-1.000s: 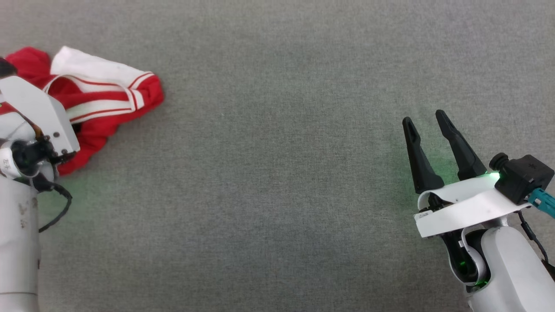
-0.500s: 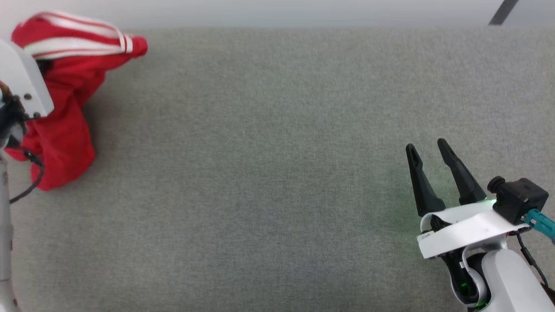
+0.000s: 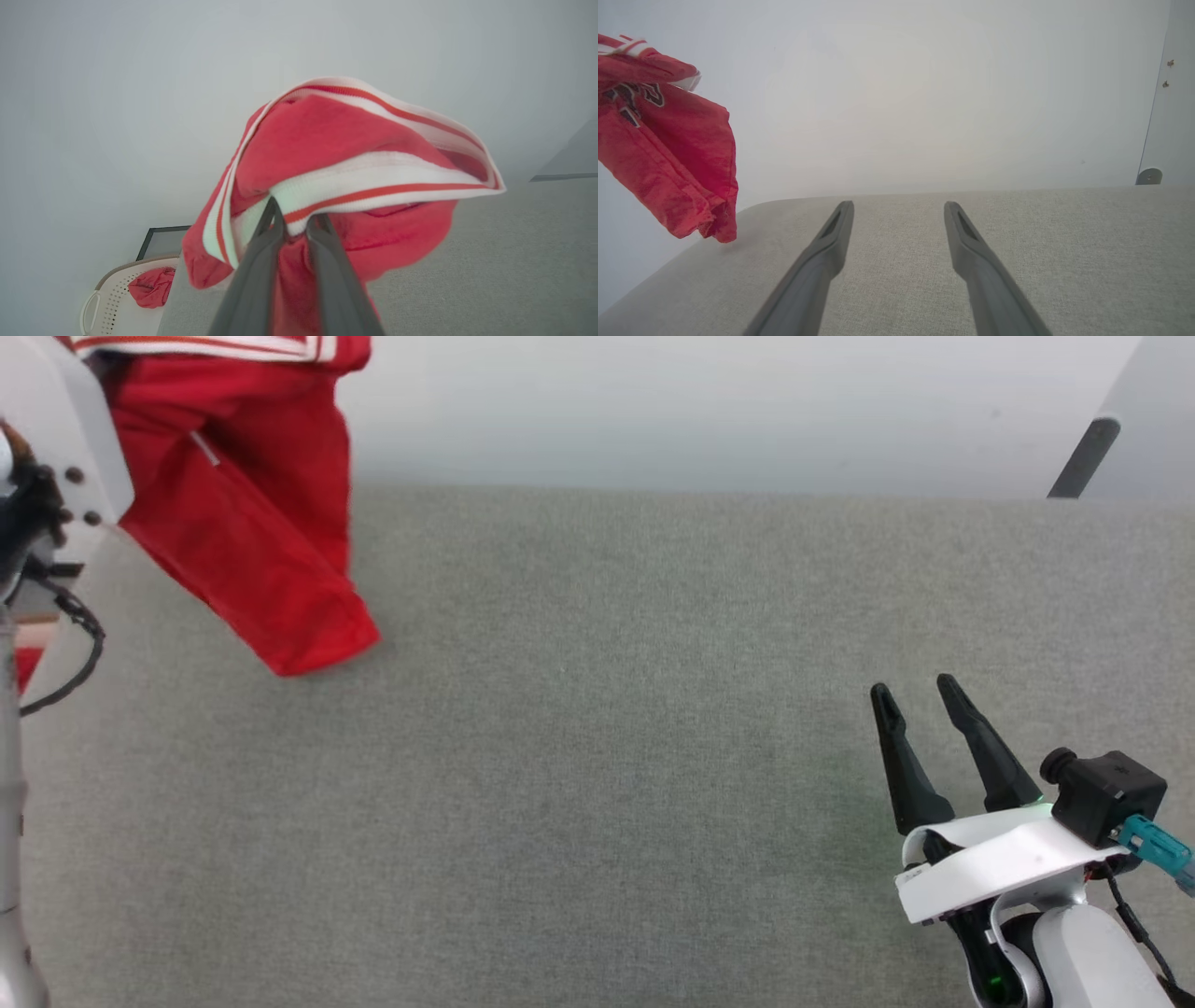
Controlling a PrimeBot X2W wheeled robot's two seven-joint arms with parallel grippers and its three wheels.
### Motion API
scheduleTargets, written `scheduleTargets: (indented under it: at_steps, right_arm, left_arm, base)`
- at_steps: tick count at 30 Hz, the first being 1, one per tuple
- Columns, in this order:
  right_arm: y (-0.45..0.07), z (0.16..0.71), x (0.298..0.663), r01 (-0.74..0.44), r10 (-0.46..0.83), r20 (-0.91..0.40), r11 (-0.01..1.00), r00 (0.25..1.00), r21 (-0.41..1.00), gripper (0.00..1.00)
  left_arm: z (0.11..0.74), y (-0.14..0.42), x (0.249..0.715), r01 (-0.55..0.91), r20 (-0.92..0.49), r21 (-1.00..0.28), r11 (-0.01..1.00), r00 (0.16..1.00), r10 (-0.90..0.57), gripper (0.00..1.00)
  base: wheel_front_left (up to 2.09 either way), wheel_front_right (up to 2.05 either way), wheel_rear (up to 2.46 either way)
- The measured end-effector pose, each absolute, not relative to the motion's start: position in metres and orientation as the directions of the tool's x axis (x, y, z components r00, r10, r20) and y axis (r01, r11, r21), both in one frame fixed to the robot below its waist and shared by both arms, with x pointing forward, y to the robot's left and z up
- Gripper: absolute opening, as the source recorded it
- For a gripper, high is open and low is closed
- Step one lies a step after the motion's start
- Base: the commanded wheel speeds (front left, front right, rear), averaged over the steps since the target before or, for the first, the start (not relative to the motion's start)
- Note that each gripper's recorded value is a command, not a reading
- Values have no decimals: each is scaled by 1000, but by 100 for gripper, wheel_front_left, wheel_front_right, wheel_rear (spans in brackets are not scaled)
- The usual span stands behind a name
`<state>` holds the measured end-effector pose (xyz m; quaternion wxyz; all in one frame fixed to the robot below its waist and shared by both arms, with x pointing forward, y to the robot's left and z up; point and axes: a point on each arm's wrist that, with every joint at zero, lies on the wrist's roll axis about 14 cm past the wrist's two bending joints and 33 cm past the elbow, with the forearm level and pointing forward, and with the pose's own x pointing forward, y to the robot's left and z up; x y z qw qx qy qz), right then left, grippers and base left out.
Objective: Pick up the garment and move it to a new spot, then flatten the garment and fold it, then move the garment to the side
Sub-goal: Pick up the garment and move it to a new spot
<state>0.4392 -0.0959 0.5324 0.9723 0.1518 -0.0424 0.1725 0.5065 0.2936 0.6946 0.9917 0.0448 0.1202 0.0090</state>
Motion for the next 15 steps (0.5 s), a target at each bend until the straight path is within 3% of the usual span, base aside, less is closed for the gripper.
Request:
scheduleTargets:
  at_steps: [15]
  right_arm:
    - [-164, 541, 426, -165, 129, 154, 953, 980, 253, 100]
  left_arm:
    - [722, 195, 498, 236, -210, 84, 968, 954, -214, 0]
  base:
    - [0, 0, 0]
